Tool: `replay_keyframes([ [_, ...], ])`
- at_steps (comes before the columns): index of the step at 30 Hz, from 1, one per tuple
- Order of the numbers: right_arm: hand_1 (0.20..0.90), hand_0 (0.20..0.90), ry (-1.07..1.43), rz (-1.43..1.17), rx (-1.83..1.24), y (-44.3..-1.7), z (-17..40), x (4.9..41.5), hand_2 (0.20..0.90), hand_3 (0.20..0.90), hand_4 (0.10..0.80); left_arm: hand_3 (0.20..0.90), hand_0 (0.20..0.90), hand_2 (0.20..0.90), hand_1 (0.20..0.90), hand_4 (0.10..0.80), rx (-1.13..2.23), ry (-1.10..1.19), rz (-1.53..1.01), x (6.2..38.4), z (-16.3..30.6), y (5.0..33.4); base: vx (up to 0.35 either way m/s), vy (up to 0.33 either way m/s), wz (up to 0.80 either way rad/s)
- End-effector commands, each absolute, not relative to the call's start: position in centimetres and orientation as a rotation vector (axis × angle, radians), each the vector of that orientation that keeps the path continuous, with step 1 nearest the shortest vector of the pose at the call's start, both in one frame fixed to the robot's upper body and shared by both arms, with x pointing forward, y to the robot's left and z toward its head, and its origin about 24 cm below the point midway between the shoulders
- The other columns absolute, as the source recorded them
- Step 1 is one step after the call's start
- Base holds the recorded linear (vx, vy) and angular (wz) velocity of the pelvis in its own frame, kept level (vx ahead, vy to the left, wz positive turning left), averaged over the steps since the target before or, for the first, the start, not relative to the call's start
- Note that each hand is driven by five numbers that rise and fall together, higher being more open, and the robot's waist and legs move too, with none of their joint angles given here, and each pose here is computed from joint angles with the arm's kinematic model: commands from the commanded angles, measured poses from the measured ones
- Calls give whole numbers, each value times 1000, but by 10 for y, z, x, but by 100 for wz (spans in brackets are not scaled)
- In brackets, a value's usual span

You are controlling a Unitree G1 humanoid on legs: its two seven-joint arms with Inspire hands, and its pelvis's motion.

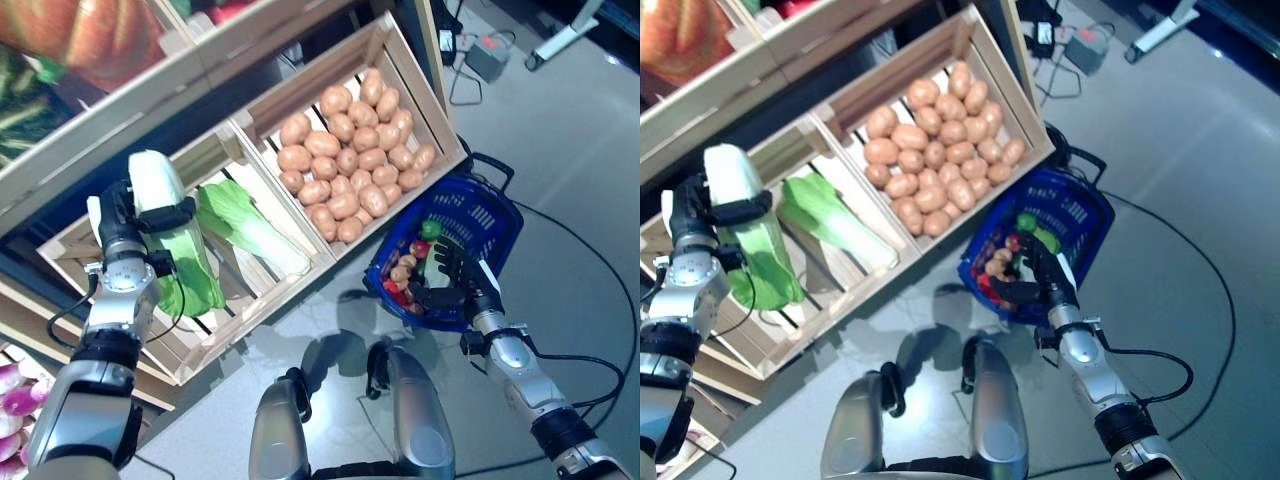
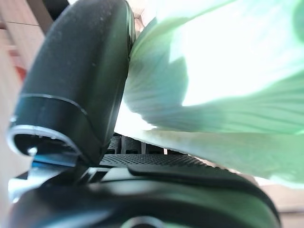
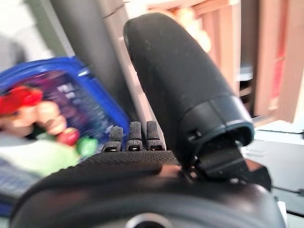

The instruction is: Put vegetables into the basket

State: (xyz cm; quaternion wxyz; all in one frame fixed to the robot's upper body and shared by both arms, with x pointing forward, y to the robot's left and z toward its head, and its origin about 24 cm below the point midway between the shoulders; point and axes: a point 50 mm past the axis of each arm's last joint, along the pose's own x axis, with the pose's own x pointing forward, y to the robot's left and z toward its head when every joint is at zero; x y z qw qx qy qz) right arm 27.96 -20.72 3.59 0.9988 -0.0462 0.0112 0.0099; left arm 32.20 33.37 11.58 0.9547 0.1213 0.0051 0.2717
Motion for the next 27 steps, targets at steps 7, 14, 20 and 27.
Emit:
replay_keyframes([
  [7, 900, 900, -113, 322, 119, -178, 55, 269, 900, 900, 800, 300, 300, 300, 300, 400, 84, -349, 273, 304, 144, 304, 51, -110, 14],
  [14, 900, 900, -57, 501, 174, -171, 58, 273, 900, 900, 800, 300, 300, 300, 300, 400, -97, -488, 1, 307, 159, 265, 17, -72, 10],
  [20, 900, 900, 32, 606, 310, -156, 57, 282, 900, 900, 800, 300, 300, 300, 300, 400, -225, -552, -176, 314, 173, 238, -5, -50, -2],
  [27, 900, 900, 13, 641, 438, -135, 72, 295, 900, 900, 800, 300, 300, 300, 300, 400, -338, -542, -356, 326, 178, 207, -7, -61, -1],
])
